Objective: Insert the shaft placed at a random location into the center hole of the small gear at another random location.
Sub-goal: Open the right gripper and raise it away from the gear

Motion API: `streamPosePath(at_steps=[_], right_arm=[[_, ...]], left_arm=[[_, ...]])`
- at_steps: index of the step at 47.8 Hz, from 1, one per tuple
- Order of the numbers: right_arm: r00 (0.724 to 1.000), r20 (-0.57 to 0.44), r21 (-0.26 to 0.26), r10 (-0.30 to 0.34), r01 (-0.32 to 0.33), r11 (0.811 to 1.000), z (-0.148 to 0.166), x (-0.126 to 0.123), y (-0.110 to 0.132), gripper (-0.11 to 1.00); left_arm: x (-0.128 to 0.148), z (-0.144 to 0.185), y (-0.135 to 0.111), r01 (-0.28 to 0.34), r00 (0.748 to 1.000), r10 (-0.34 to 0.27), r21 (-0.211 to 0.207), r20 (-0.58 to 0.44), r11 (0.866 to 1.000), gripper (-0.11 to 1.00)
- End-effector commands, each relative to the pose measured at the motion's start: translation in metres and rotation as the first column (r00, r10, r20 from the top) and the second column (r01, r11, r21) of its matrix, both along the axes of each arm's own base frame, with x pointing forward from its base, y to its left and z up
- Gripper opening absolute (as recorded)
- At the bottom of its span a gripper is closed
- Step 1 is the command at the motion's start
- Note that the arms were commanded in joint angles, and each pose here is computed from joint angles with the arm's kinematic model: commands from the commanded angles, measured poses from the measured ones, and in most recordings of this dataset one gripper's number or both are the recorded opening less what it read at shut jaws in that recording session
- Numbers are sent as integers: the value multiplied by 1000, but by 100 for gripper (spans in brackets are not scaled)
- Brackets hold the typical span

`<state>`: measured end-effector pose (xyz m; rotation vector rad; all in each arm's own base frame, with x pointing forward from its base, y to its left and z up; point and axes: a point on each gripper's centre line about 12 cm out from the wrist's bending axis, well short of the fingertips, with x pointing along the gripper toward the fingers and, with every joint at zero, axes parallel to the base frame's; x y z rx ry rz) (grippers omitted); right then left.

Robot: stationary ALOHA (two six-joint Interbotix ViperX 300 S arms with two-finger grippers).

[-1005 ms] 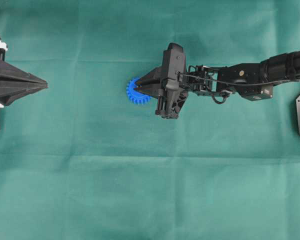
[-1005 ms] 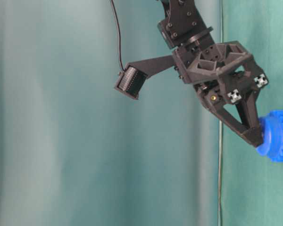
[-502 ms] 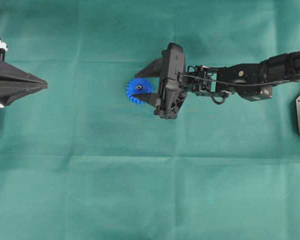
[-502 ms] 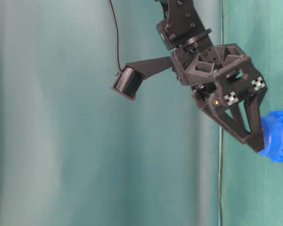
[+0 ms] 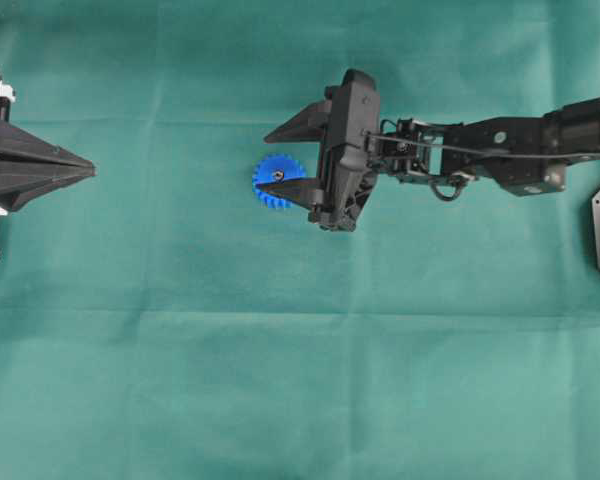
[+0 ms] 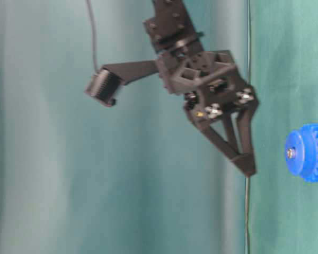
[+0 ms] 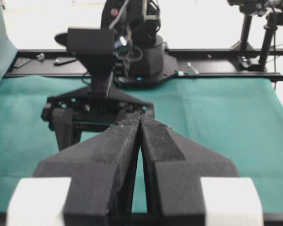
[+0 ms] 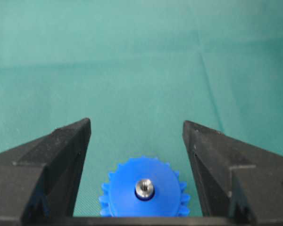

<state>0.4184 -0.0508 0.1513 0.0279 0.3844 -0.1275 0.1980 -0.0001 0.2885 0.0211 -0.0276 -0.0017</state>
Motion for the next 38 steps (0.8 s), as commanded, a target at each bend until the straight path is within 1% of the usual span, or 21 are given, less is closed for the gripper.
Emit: streamPosePath(at_steps=[1,12,20,30,38], right_arm=[[999,50,5,-1,0,1000,24,2,1,78],[999,40,10,-3,2,1000,25,-3,2,78],[999,45,12,-4,4,1000,30,-15,3,78],[998,68,15,-10,9,1000,44,-41,6,78],[996,83,24,-21,19,1000,51,-66,7,78]], left_arm=[[2,10,0,-1,1000,1,0,25,1000,0],[2,10,0,-1,1000,1,0,25,1000,0],[2,10,0,0,1000,0,-2,25,1000,0],[2,9,0,-1,1000,1,-3,21,1000,0],[2,10,0,-1,1000,1,-3,25,1000,0]])
